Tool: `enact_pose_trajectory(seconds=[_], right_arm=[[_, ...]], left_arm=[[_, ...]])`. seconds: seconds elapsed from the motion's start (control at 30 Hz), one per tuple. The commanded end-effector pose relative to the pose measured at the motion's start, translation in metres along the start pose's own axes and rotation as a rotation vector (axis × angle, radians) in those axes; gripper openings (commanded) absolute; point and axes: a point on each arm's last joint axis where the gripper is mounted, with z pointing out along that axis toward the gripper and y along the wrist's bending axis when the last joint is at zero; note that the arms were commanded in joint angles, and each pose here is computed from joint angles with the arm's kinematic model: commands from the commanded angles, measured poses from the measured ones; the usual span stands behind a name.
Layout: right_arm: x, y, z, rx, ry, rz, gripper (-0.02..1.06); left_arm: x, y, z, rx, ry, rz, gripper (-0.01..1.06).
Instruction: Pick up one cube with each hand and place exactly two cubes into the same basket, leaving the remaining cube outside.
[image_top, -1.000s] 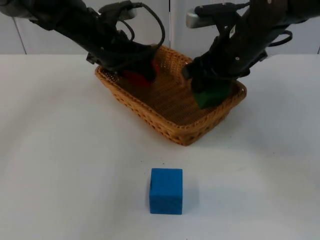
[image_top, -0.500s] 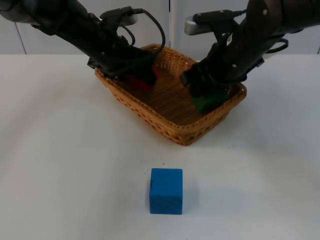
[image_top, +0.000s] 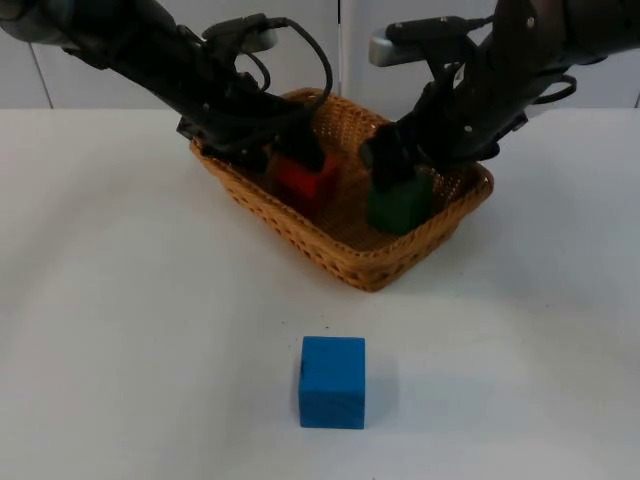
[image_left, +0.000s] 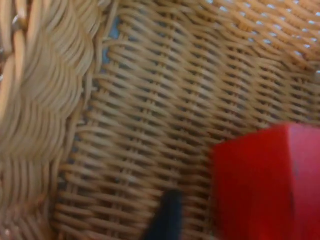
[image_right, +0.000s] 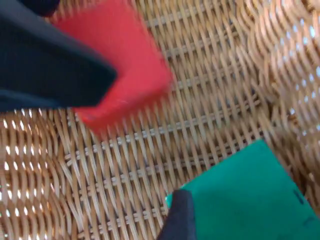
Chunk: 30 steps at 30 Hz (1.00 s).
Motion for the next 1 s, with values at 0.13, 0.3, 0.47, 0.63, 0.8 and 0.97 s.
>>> enact_pose_trajectory(seconds=[0.13, 0.3, 0.47, 0.63, 0.8, 0.97], right_arm=[[-0.033, 0.000, -0.054, 0.010, -0.125, -0.027, 0.67], [-0.053, 0.000, -0.106, 0.023, -0.200, -0.051, 0.67], [-0.063, 0.000, -0.153, 0.033, -0.244, -0.063, 0.67], [-0.069, 0.002, -0.195, 0.034, -0.292, -0.063, 0.67], [-0.069, 0.002, -0.222, 0.034, -0.300, -0.063, 0.67], [-0.067, 0.003, -0.243, 0.034, -0.298, -0.063, 0.67]], left_arm=[[-0.021, -0.013, -0.036, 0.016, -0.062, 0.027, 0.90], [-0.035, -0.024, -0.075, 0.031, -0.092, 0.058, 0.90], [-0.048, -0.036, -0.128, 0.047, -0.127, 0.095, 0.90], [-0.056, -0.054, -0.170, 0.049, -0.166, 0.141, 0.90], [-0.058, -0.074, -0.201, 0.058, -0.181, 0.190, 0.90], [-0.055, -0.086, -0.216, 0.093, -0.149, 0.216, 0.90]])
